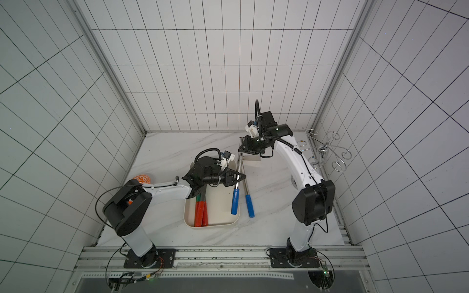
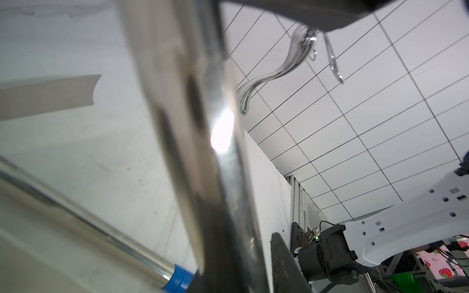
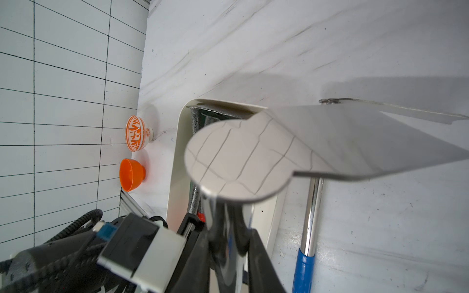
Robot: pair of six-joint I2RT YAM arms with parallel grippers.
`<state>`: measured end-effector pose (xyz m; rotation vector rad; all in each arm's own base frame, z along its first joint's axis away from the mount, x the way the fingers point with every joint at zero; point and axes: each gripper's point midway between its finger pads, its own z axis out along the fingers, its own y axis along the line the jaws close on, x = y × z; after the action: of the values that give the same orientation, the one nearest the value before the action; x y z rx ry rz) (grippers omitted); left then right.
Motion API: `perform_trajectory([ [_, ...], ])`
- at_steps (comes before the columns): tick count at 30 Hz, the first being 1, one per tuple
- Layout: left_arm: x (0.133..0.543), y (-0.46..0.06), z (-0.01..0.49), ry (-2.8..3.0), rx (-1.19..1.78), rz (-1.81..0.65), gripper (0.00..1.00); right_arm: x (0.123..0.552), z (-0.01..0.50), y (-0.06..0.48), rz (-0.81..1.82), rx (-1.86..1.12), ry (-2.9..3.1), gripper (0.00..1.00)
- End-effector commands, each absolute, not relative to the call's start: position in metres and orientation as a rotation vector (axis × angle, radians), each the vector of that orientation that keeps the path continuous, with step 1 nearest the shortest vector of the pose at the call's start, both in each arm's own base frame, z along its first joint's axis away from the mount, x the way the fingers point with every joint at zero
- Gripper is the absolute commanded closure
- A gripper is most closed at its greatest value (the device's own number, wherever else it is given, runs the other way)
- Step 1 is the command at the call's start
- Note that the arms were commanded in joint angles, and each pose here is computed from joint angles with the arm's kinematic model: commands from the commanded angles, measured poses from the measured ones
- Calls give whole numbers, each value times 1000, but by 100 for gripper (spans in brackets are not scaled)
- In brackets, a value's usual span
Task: Put the small hoe into the storage box
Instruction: Place the hoe in the storage box.
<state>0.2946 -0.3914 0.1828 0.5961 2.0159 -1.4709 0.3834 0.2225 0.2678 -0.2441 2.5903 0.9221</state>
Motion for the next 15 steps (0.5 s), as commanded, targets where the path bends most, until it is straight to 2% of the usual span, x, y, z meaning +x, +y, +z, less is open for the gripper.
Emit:
perform_trajectory([
  [1,283,-393,214,1958,688,-1450,86,386,287,222,957,-237,2503,96],
  [5,289,-380,213,2026,670,-1274,100,388,284,217,917,-174,2517,82],
  [13,297,-363,222,2093,645,-876,100,383,285,224,748,-46,2524,51],
  [15,299,-358,223,2100,622,-823,100,382,285,226,684,-13,2533,47],
])
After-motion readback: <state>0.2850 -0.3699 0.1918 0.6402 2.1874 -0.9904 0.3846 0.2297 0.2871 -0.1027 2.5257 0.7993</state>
